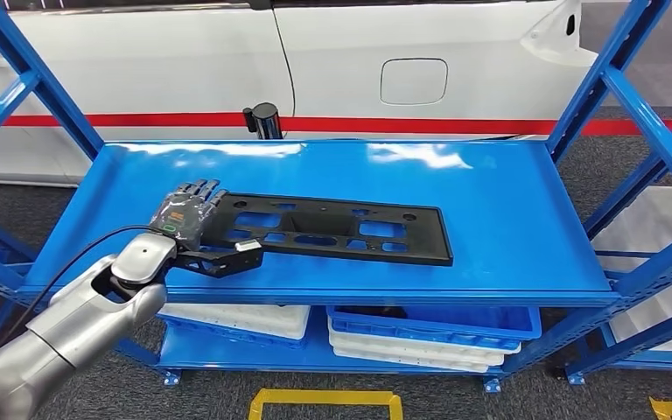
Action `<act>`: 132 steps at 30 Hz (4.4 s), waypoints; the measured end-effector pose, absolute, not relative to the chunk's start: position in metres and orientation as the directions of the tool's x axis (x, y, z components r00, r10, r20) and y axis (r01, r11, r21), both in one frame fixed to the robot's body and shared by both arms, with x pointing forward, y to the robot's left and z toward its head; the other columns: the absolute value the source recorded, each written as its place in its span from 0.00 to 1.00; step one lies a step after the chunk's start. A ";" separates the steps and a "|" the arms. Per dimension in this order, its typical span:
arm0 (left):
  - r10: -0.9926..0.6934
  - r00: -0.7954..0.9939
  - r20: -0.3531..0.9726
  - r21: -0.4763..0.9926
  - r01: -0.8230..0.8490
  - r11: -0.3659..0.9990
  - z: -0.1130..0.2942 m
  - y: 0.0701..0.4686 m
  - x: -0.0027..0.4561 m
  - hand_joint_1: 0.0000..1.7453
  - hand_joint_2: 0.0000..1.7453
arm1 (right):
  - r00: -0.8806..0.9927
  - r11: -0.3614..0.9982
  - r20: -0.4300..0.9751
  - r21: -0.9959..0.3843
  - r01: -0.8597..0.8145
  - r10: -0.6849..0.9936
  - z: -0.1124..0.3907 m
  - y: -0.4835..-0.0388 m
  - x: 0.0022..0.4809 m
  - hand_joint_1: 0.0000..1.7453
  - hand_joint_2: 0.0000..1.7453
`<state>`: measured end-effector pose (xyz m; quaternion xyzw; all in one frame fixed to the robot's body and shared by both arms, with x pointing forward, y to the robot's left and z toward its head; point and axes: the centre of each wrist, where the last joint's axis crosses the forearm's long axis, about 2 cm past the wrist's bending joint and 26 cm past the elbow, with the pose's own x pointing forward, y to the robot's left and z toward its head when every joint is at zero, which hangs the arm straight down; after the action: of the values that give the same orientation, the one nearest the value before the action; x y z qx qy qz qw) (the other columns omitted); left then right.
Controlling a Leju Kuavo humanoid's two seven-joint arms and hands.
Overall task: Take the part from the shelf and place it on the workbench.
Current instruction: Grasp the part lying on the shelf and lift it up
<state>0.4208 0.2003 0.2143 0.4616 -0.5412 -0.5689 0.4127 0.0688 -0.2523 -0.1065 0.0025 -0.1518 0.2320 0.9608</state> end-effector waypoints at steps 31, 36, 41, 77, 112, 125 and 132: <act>-0.936 -0.329 -0.125 0.992 -0.063 -0.111 0.217 0.174 0.413 0.00 1.00 | 0.847 0.894 0.298 -0.063 -0.443 0.440 -0.107 -0.252 0.068 0.00 0.00; -0.930 -0.344 -0.126 0.992 -0.073 -0.108 0.220 0.170 0.413 0.00 1.00 | 0.845 0.894 0.304 -0.062 -0.443 0.440 -0.106 -0.251 0.069 0.00 0.00; -0.930 -0.353 -0.105 0.994 -0.050 -0.093 0.218 0.170 0.413 0.00 1.00 | 0.845 0.894 0.304 -0.060 -0.443 0.439 -0.106 -0.250 0.068 0.00 0.00; -0.938 -0.345 -0.006 0.999 -0.041 0.009 0.215 0.179 0.419 1.00 1.00 | 0.840 0.892 0.313 -0.063 -0.449 0.444 -0.107 -0.251 0.067 0.00 0.00; -0.281 -0.527 0.802 0.357 0.047 0.933 0.204 0.205 0.337 1.00 1.00 | 0.859 0.909 0.306 -0.067 -0.411 0.410 -0.108 -0.261 0.065 0.00 0.00; -0.151 -0.589 0.794 0.280 0.133 0.951 0.181 0.196 0.291 1.00 1.00 | 0.866 0.917 0.308 -0.072 -0.392 0.394 -0.108 -0.266 0.067 0.00 0.00; -0.102 -0.588 0.802 0.257 0.186 0.948 0.170 0.183 0.269 1.00 1.00 | 0.872 0.923 0.306 -0.070 -0.379 0.382 -0.108 -0.266 0.067 0.00 0.00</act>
<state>0.2693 0.1833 0.1699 -0.0239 -0.8768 -0.1591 0.4531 0.0669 -0.2665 -0.1077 -0.0040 -0.1589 0.1966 0.9675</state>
